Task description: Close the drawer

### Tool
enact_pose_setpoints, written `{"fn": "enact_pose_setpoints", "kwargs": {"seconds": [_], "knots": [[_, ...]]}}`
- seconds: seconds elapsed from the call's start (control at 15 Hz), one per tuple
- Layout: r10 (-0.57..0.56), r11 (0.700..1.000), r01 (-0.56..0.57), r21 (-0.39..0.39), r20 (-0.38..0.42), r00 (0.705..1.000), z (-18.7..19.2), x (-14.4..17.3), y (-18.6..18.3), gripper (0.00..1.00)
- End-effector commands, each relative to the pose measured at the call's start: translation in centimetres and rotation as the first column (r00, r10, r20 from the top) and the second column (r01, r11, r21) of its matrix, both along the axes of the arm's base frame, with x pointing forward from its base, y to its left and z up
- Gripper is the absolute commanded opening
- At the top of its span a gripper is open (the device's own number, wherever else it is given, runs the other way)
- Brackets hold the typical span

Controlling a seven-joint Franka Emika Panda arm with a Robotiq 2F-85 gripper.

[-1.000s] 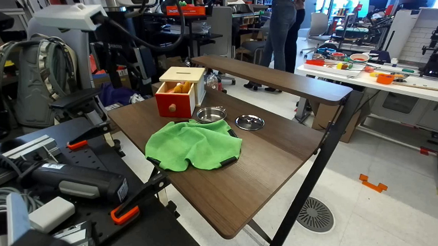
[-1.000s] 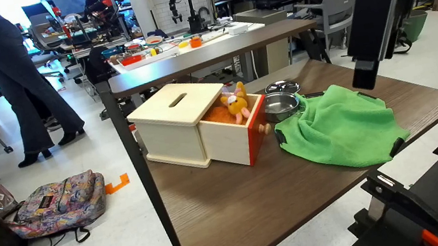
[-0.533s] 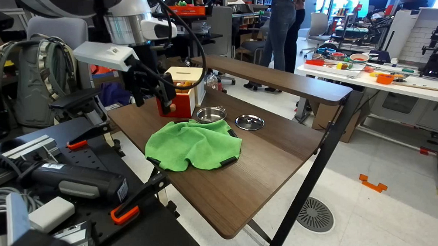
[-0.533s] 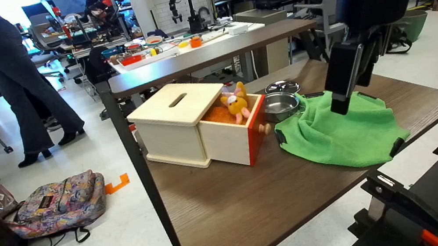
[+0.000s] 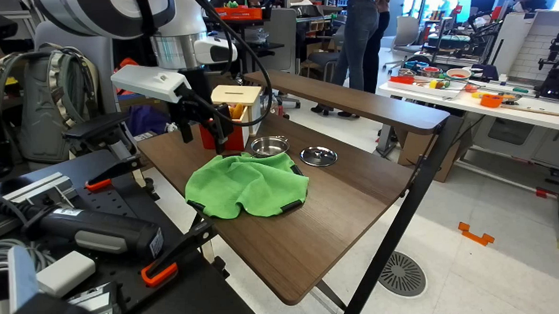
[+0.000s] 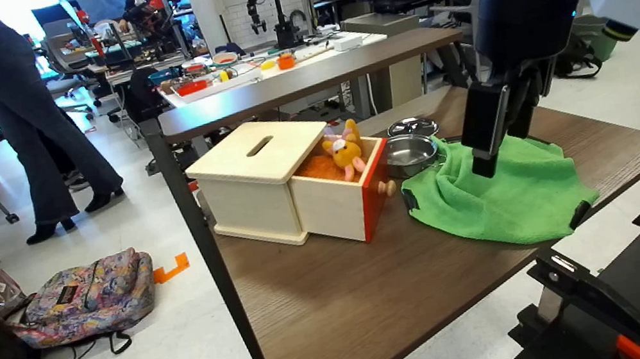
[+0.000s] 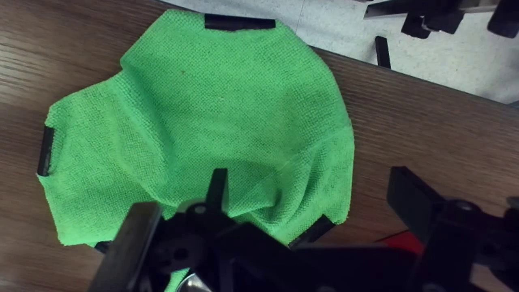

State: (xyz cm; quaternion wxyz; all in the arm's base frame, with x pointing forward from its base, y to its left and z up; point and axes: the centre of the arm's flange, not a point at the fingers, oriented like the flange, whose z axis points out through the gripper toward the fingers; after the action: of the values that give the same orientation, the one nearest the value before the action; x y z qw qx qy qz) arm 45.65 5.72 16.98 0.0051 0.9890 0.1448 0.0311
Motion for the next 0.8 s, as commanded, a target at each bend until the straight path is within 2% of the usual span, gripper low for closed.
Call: {"fn": "enact_pose_setpoints", "kwargs": {"seconds": [0.0, 0.33, 0.53, 0.73], "knots": [[0.067, 0.998, -0.066, -0.017, 0.054, 0.996, -0.2, 0.6, 0.2, 1.00], [0.200, 0.974, -0.215, 0.071, 0.173, 0.964, -0.2, 2.3, 2.4, 1.00], [0.241, 0.958, -0.264, 0.109, 0.184, 0.953, -1.5, 2.4, 3.6, 1.00], [0.246, 0.952, -0.271, 0.141, 0.173, 0.954, -2.6, 2.4, 3.5, 1.00]]}}
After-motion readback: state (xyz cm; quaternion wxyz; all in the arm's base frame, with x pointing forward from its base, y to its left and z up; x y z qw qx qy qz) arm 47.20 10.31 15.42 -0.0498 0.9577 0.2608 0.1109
